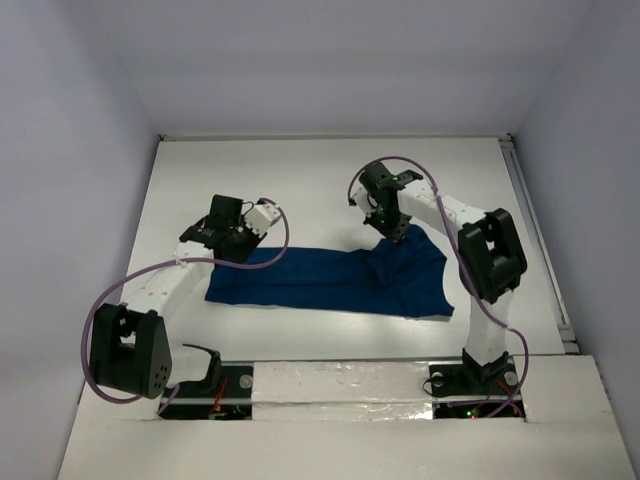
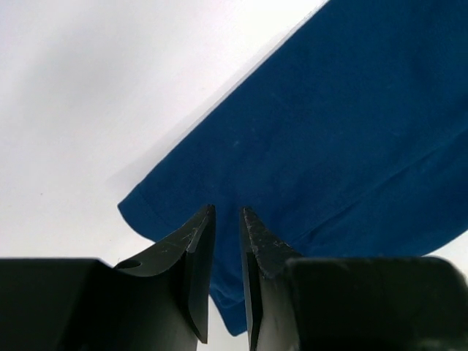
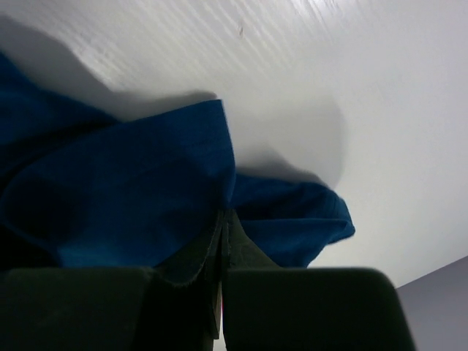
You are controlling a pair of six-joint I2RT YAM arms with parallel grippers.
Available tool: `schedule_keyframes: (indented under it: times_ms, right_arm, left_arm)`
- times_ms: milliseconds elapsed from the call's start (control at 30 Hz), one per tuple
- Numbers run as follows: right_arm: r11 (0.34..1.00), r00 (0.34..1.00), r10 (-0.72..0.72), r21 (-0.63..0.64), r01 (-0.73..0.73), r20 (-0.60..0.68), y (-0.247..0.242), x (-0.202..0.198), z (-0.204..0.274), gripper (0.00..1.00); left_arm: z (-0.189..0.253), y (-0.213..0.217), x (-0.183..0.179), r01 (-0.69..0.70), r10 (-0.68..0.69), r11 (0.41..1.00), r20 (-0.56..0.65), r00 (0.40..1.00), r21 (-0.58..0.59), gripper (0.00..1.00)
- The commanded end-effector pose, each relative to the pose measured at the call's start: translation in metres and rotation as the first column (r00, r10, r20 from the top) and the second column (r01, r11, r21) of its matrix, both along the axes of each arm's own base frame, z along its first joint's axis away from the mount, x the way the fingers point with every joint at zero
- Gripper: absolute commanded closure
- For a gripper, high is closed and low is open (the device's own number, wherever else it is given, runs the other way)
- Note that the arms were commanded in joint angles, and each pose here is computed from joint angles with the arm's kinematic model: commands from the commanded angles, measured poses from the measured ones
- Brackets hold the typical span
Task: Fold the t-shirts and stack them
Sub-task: Fold the other side of the tshirt into a rectangle
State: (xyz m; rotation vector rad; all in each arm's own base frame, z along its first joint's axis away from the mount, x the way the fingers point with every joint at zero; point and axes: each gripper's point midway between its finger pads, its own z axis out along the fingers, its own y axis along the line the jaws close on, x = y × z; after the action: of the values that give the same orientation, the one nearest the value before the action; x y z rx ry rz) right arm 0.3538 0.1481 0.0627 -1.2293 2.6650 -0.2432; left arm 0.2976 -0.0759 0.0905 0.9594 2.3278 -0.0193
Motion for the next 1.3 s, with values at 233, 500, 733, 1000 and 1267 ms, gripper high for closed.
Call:
schedule_keyframes:
  times_ms: [233, 500, 733, 1000, 1267]
  right_arm:
    - [0.993, 0.993, 0.029, 0.114, -0.042, 0.111, -0.009, -0.032, 0.055, 1.0]
    - [0.989, 0.995, 0.095, 0.121, -0.09, -0.042, -0.018, -0.076, 0.027, 1.0]
    - [0.991, 0.979, 0.136, 0.038, -0.132, -0.151, -0.043, -0.106, 0.001, 1.0]
    - [0.984, 0.963, 0.175, 0.034, -0.172, -0.204, -0.052, -0.126, 0.002, 1.0]
    - [0.978, 0.943, 0.21, 0.054, -0.203, -0.259, -0.057, -0.145, 0.002, 1.0]
  left_arm:
    - [-0.002, -0.007, -0.005, -0.002, 0.002, 1.0, -0.004, 1.0, -0.026, 0.82]
    - [0.001, -0.011, -0.007, 0.0, 0.0, 1.0, -0.001, 1.0, -0.027, 0.82]
    - [0.001, -0.012, -0.009, -0.003, 0.003, 1.0, -0.004, 1.0, -0.02, 0.82]
    - [0.002, -0.016, -0.009, 0.002, -0.002, 1.0, -0.004, 1.0, -0.017, 0.82]
    - [0.004, -0.019, -0.006, -0.004, 0.004, 1.0, -0.004, 1.0, -0.015, 0.82]
